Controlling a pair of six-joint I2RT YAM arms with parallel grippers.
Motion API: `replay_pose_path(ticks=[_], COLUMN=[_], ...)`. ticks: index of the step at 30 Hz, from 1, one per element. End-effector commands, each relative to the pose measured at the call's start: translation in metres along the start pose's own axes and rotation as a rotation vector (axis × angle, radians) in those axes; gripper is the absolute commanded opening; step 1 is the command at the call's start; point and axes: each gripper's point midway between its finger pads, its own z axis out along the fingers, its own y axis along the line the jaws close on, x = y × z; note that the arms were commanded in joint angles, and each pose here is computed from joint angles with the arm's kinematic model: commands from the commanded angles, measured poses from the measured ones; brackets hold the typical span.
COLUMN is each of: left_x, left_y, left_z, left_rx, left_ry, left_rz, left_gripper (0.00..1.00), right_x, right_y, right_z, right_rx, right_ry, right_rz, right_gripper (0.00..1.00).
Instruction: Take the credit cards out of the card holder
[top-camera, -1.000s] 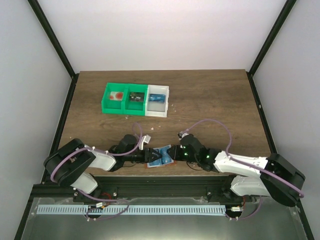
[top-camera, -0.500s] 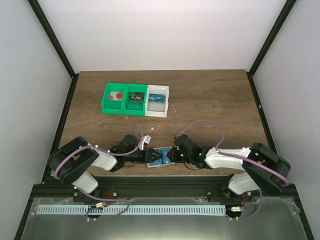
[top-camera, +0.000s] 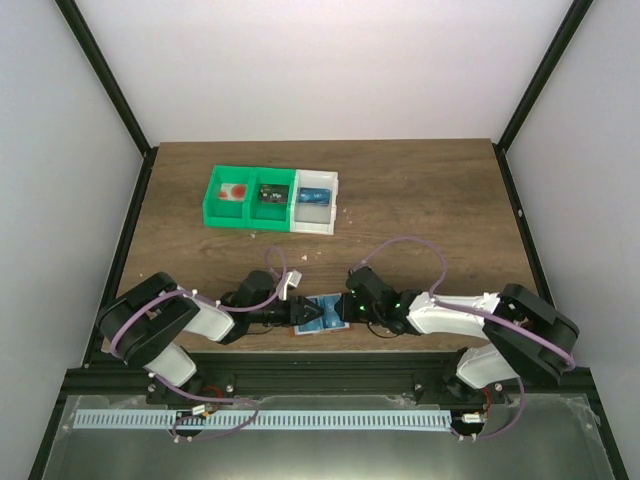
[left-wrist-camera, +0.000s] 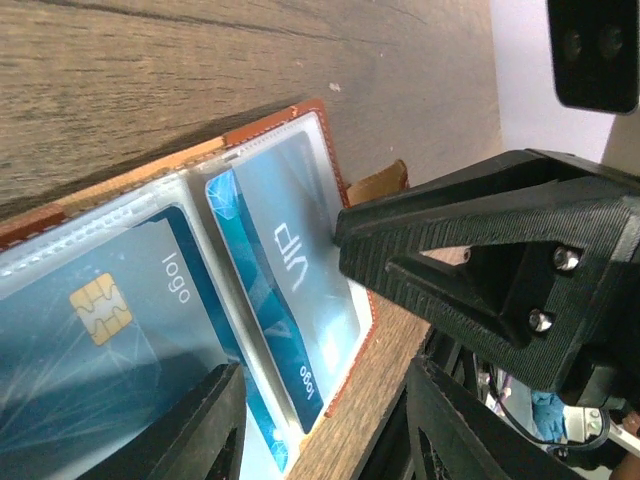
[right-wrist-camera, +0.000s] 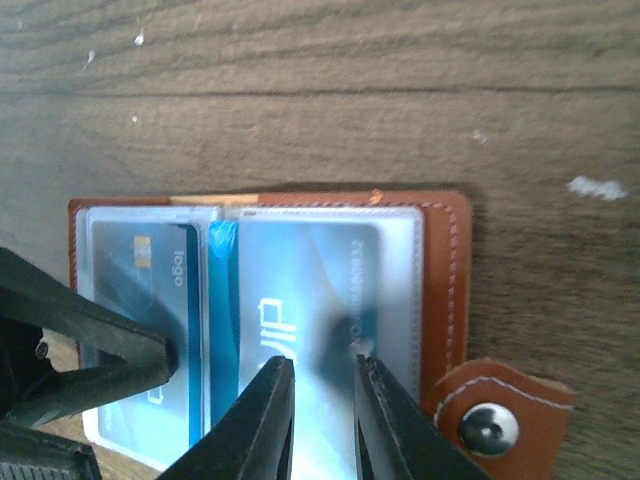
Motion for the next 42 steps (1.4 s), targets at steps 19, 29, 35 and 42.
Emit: replay_pose_path(ticks=[19,29,35,42], left_x=[-0.003,-0.003,0.0,-0.001], left_y=[0.01,0.006,0.007,0.004], left_z=[0.002,0.009,0.009,0.006], left_rx=[-0.042,-0.003,0.005,0.007], left_ry=[-0.028,-0.021,-0.021,-0.023], left_rz=[-0.021,-0.05,-0.061,-0.045], left_gripper=[0.44,0.34,0.1,0.0], right_x=[0.012,0.015,0.017,0.016], right_y=[-0.011,-0.009,-0.012,-0.016], right_z=[0.007,0.008,0.007,0.006], right_rx=[0.026,0.0,0.003,0.019], right_ry=[0.035,0.043,0.043,0.033], right_rz=[-0.005,0.007,0.011,0.015], right_gripper=[0.16,0.15,0.15,0.15])
